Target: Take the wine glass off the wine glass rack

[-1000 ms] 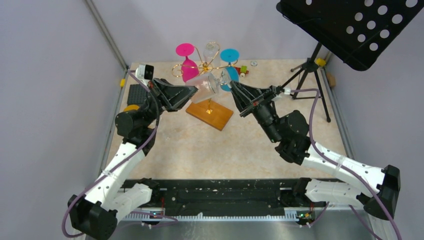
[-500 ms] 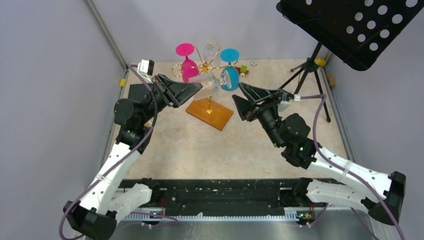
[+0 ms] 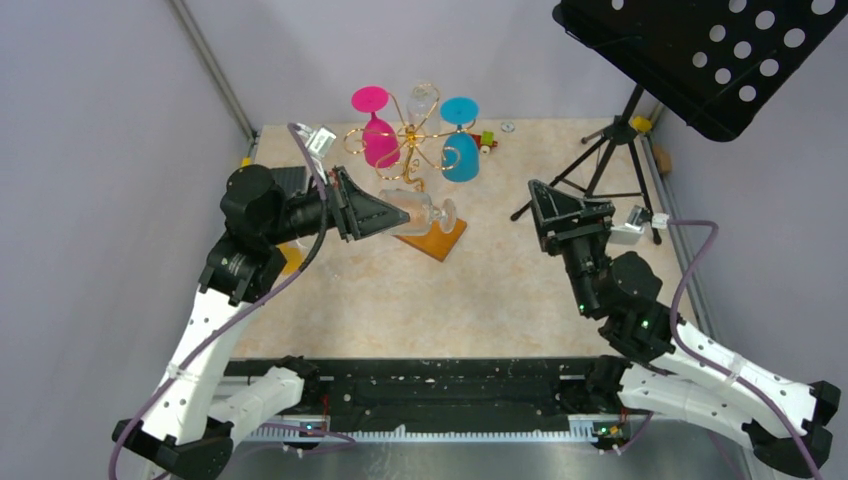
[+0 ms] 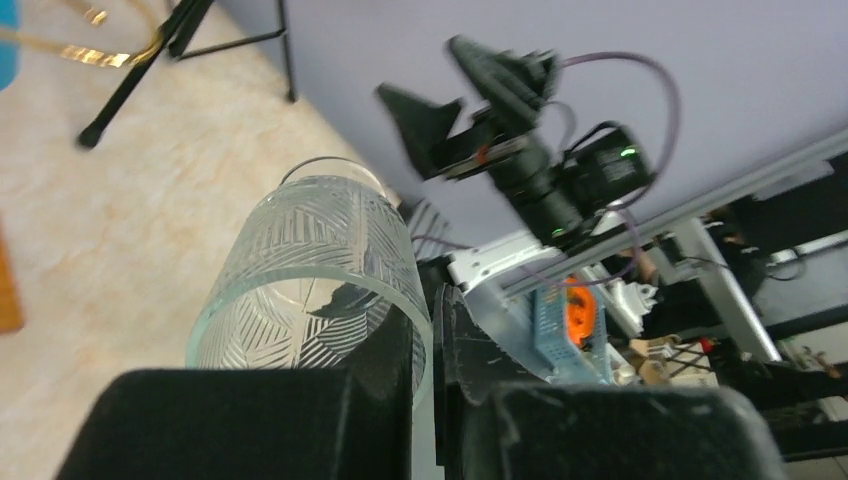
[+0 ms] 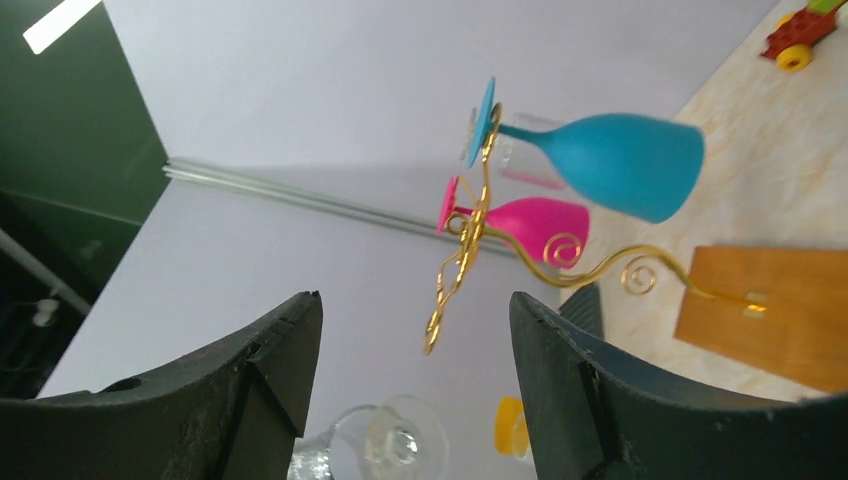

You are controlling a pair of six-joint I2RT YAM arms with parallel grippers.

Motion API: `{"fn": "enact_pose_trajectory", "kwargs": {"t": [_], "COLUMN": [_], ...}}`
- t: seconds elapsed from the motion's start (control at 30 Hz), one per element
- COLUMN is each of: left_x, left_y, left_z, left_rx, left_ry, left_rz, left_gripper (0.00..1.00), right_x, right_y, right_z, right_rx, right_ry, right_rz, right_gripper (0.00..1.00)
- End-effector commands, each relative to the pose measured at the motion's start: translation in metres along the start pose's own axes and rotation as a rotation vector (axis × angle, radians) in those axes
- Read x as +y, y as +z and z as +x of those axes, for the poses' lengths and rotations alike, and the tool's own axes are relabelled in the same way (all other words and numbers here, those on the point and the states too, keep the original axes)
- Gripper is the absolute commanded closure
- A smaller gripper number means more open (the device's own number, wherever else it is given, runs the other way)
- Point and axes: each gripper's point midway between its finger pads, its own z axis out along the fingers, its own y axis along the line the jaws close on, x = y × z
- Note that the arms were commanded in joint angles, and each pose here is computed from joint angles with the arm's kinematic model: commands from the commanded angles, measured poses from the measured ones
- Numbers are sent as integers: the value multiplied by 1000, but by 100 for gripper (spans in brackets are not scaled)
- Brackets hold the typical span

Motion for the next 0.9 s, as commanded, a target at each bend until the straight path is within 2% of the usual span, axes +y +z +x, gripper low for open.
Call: {"fn": "enact_pose_trajectory", "kwargs": {"t": [0.0, 0.2, 0.27, 0.57, 0.87], "left_x": [44, 135, 157, 234, 278], "left_y": [-15, -42, -49, -70, -71], "left_z": [25, 50, 59, 97, 115], "left_rx": [101, 183, 204, 280, 329], "left_ry": [137, 127, 111, 10, -31], "left_rz": [-210, -608, -688, -957, -1075], "left_gripper": [100, 100, 100, 100, 100], "right_x": [-22, -41, -45, -65, -74], "right_y": [-8, -17, -18, -23, -28], "right_z": [-28, -30, -28, -23, -29], "right_rx": [-83, -44, -28, 24, -2], "right_ry": [-209, -388, -430, -519, -495], "right_rz": [77, 111, 116, 168, 163], "right_gripper": [30, 27, 26, 22, 19]}}
